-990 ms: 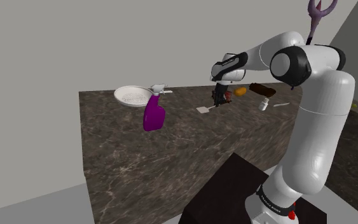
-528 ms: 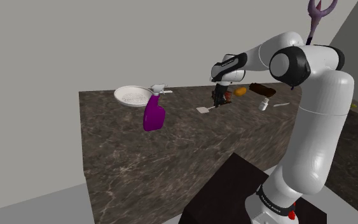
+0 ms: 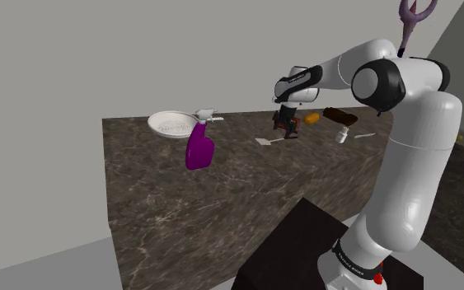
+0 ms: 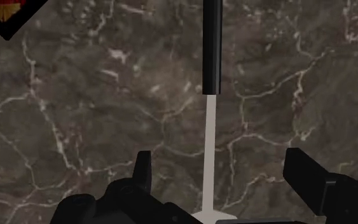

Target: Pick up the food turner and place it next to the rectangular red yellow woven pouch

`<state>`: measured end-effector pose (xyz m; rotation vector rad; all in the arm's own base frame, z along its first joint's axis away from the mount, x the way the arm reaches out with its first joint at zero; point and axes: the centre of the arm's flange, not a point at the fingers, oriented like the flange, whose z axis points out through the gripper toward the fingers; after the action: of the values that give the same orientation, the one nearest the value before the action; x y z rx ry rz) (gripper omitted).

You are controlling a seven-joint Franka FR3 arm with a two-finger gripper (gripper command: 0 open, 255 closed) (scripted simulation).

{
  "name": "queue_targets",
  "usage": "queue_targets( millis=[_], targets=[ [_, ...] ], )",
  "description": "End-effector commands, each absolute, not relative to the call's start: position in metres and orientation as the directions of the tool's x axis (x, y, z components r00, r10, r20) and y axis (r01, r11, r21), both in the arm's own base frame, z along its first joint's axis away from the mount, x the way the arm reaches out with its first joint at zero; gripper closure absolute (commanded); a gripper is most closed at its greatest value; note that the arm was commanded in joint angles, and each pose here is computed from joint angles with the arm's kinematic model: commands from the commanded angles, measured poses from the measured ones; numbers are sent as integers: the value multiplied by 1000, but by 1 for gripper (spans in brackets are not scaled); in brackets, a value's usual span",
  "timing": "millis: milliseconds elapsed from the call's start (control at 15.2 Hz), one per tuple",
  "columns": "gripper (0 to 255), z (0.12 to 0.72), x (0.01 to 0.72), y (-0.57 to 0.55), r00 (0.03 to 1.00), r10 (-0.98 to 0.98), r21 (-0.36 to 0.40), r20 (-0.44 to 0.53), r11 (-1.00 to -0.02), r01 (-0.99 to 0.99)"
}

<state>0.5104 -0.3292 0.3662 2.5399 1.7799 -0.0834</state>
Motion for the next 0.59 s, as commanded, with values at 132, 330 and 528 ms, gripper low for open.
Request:
queue_targets(
  millis=[132,330,528],
  targets=[
    [0,400,509,-326,341,938,1,-66,-341,940],
    [0,400,509,-326,341,938,1,-66,-341,940],
    [0,400,509,-326,341,938,1,-66,-341,940]
  ],
)
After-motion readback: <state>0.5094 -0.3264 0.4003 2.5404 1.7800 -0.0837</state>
